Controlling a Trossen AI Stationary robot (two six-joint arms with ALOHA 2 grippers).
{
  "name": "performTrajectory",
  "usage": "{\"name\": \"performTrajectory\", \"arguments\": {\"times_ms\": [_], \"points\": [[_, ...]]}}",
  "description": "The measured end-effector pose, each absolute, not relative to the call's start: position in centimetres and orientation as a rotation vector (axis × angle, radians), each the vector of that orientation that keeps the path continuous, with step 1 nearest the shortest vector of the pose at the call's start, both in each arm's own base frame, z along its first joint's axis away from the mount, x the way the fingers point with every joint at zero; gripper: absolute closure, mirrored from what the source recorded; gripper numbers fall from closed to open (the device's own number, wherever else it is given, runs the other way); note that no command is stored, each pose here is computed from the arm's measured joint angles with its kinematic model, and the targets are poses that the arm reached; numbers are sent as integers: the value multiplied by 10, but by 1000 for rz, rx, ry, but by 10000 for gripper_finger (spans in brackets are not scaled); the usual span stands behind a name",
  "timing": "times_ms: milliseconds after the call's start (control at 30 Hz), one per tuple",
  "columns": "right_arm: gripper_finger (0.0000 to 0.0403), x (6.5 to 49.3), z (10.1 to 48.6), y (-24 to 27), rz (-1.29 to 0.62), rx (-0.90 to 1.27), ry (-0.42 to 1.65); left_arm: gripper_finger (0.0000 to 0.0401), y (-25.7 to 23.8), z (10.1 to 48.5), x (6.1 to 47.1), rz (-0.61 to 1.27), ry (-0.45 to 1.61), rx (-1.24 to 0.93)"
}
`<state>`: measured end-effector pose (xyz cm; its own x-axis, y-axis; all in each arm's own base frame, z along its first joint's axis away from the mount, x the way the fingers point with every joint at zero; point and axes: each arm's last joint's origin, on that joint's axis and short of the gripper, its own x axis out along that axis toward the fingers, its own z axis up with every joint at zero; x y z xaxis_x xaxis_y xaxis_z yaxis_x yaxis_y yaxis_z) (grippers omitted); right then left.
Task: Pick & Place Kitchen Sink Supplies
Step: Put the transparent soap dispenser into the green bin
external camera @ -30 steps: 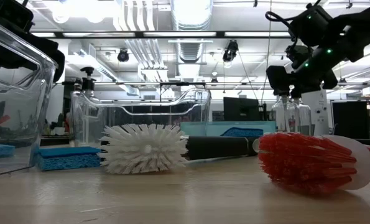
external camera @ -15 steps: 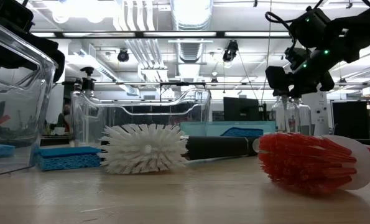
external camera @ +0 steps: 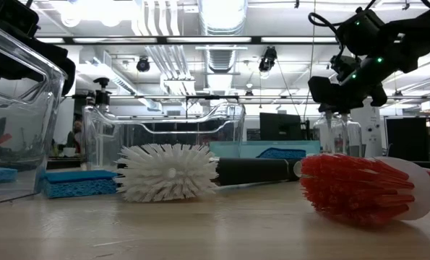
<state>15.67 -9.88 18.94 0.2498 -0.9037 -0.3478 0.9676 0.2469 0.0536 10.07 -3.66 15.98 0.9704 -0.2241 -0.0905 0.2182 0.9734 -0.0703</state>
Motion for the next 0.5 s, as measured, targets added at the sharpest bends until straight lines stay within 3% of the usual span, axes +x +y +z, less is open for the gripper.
{"name": "performTrajectory", "arguments": {"times_ms": [500], "points": [[273, 163, 206, -101, -1248, 233, 270, 398, -37, 160, 101, -223, 98, -60]]}}
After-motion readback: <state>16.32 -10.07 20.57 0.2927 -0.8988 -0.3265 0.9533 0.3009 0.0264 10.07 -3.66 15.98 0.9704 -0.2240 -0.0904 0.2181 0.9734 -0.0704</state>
